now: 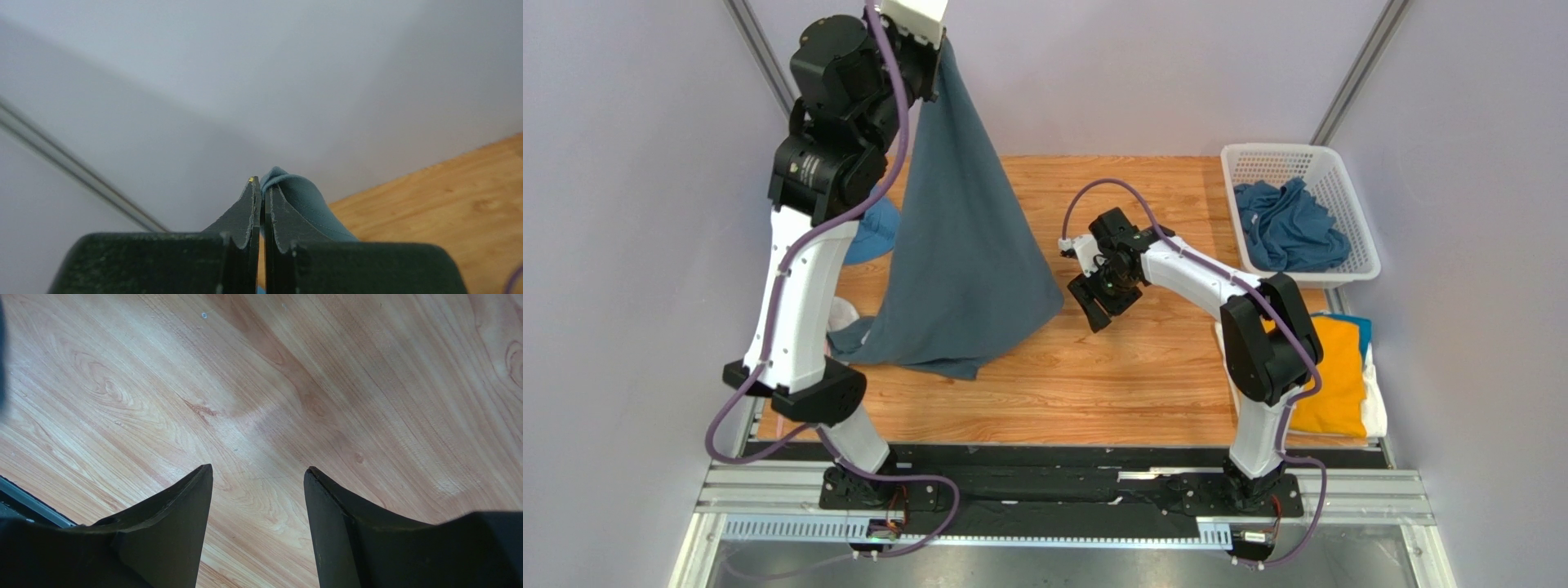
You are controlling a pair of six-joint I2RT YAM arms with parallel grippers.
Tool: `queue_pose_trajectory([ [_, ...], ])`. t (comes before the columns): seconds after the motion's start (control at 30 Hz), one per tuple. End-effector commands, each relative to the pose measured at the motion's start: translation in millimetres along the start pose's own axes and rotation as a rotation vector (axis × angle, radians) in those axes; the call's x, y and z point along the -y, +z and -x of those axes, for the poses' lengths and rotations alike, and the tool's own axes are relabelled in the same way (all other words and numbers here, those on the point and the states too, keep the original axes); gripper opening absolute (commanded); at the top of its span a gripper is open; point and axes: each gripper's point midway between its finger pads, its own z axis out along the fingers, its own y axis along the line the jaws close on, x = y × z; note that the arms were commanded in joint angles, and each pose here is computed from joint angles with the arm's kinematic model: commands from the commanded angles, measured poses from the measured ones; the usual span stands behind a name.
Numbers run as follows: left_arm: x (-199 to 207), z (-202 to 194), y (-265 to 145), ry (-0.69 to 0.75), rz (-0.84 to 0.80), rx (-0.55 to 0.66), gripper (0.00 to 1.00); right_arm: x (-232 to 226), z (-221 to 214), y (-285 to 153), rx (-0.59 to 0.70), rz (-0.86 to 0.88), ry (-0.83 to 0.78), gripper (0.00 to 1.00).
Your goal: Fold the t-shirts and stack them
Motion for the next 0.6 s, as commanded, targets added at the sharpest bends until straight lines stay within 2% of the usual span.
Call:
queue_pose_trajectory([
  [0.0, -68.8, 51.8, -17.3, 0.119, 0.342, 0.101, 0.0, 2.6, 3.3, 4.9, 0.011, -0.022, 0.001, 0.61],
  [0.03, -81.1, 58.4, -19.5, 0.123, 0.421, 0.117, 0.0, 3.0, 2.2, 5.1, 0.007, -0.024, 0.001, 0.61],
  [0.17, -101.3, 74.1, -25.0, 0.152, 0.551, 0.171, 0.0, 3.2, 2.0, 6.1, 0.006, -0.024, 0.002, 0.61],
  [0.27, -98.9, 77.4, -24.1, 0.158, 0.542, 0.202, 0.0, 2.2, 2.2, 6.3, 0.005, -0.018, 0.003, 0.6],
  [0.4, -86.9, 56.5, -9.4, 0.218, 0.519, 0.163, 0.0, -1.4, 4.3, 3.1, 0.017, 0.0, 0.008, 0.6],
  [0.57, -71.4, 41.1, -0.6, 0.194, 0.452, 0.145, 0.0, -6.5, 6.9, 1.1, 0.025, 0.022, 0.015, 0.6],
])
